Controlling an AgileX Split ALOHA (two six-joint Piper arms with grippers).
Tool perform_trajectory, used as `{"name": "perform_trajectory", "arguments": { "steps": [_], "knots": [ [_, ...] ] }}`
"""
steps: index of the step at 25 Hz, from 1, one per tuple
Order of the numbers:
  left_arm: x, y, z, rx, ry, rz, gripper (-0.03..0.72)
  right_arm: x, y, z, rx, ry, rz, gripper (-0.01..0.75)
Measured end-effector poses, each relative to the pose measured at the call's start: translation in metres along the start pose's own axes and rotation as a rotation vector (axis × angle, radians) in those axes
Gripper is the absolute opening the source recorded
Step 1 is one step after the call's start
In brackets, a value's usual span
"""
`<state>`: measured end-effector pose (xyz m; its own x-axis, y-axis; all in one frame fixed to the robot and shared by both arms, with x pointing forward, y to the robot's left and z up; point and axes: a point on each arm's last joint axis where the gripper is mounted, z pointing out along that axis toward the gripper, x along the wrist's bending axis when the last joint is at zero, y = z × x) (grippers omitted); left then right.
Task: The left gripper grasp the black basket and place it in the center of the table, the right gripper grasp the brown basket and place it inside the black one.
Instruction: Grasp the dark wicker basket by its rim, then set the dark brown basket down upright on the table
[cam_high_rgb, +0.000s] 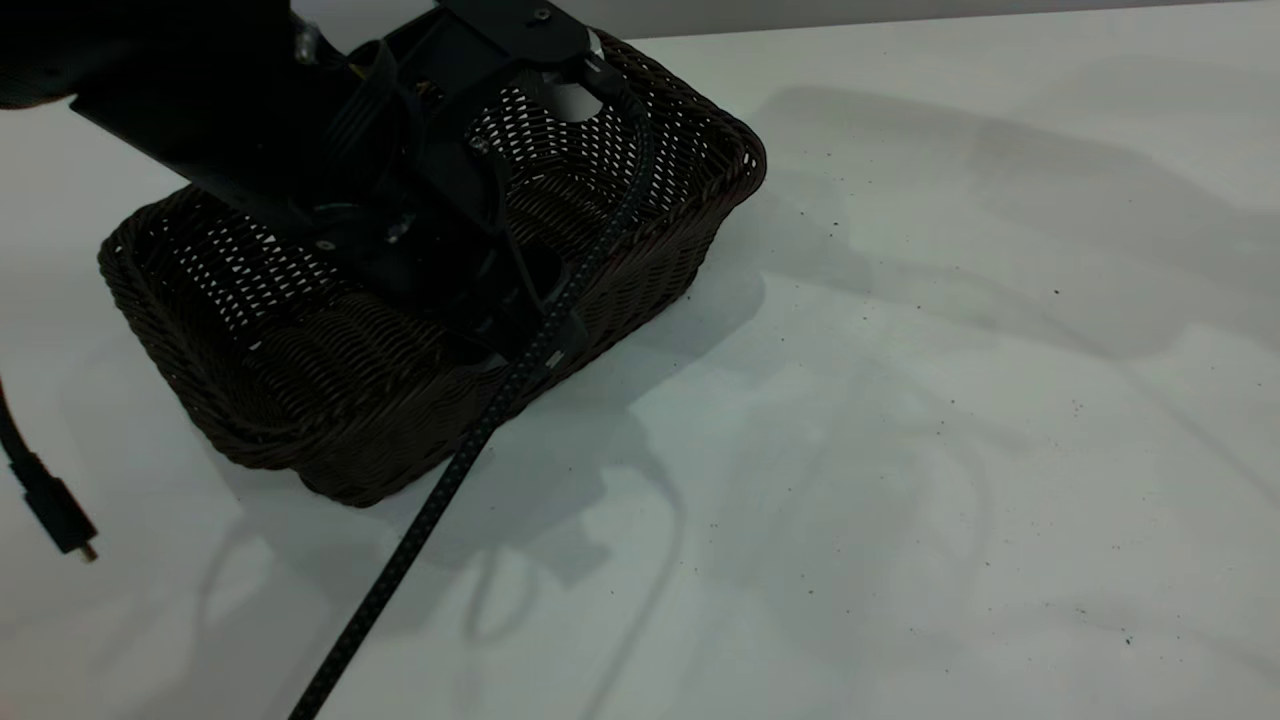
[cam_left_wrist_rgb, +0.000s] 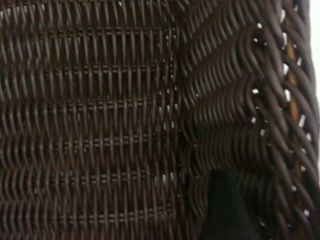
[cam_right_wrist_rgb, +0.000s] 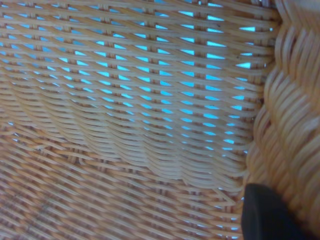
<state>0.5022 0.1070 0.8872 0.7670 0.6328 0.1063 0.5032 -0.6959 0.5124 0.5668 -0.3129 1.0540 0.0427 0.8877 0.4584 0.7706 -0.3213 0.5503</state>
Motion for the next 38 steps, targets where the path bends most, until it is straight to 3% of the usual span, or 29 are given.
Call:
{"name": "perform_trajectory", "arguments": {
  "steps": [12, 15, 19, 21, 24, 28, 33, 38],
  "knots": [
    [-0.002, -0.003, 0.018, -0.012, 0.056, 0.023, 0.372, 0.0, 0.0, 0.0, -0.001, 0.0, 0.0, 0.104],
    [-0.004, -0.004, 0.02, -0.012, 0.057, 0.046, 0.307, 0.0, 0.0, 0.0, -0.001, 0.0, -0.001, 0.104],
    [-0.005, -0.003, 0.02, -0.011, 0.055, 0.076, 0.124, 0.0, 0.0, 0.0, -0.004, -0.002, -0.002, 0.104],
    [-0.005, -0.003, 0.02, -0.01, 0.054, 0.103, 0.109, 0.0, 0.0, 0.0, -0.003, -0.001, -0.002, 0.104],
    [-0.009, -0.004, 0.019, 0.012, 0.021, 0.205, 0.111, 0.002, -0.001, -0.001, 0.034, 0.013, -0.021, 0.104],
    [-0.025, -0.008, 0.015, 0.073, -0.092, 0.417, 0.111, 0.01, 0.002, -0.009, 0.099, 0.04, -0.117, 0.104],
    [-0.044, -0.011, 0.002, 0.112, -0.243, 0.632, 0.111, 0.018, 0.011, -0.016, 0.084, 0.066, -0.127, 0.104],
    [-0.047, -0.009, -0.011, 0.106, -0.289, 0.694, 0.111, 0.017, 0.012, -0.016, 0.083, 0.057, -0.133, 0.104]
  ]
}}
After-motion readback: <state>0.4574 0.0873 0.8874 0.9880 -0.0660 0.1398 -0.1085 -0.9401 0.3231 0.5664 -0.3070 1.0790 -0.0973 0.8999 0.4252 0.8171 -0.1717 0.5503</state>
